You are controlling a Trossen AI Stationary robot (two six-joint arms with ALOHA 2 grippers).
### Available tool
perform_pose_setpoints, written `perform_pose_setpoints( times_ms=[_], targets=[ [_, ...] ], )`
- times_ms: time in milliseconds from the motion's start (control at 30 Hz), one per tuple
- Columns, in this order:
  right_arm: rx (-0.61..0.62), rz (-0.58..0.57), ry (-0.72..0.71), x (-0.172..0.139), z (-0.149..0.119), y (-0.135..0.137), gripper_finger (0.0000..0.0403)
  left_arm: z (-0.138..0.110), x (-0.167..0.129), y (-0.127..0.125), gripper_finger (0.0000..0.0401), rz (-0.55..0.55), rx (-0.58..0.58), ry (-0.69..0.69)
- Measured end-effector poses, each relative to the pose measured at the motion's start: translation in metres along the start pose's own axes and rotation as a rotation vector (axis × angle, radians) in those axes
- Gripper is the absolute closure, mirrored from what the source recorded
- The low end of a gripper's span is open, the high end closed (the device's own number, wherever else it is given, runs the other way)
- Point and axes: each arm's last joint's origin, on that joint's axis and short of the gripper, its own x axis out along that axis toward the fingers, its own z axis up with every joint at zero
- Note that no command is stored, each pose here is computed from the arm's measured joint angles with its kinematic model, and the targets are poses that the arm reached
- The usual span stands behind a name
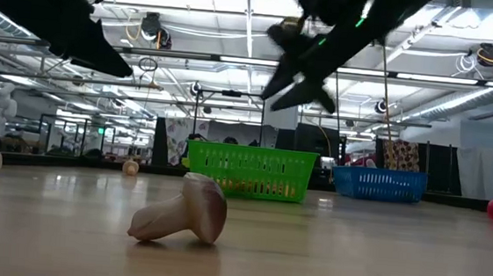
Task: Sort produce into baskets
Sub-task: Put the brown mushroom into the yellow bin
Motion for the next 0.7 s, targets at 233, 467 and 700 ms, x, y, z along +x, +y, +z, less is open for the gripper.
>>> perform_pose_setpoints(
  times_ms=[233, 467, 700],
  targets=[
    [-0.133, -0.035, -0.090, 0.076, 0.023, -0.021, 0.0269, 0.000, 0.000, 0.000, 0.0159, -0.013, 0.022, 0.006],
    [-0.314, -0.075, -0.009, 0.130, 0.043, -0.005, 0.0252, -0.001, 0.000, 0.000, 0.0159, -0.012, 0.066, 0.009],
    [-0.369, -0.163, 0.178, 0.155, 0.056, -0.005, 0.0174, -0.001, 0.000, -0.001, 0.0159, -0.029, 0.071, 0.016]
  ],
)
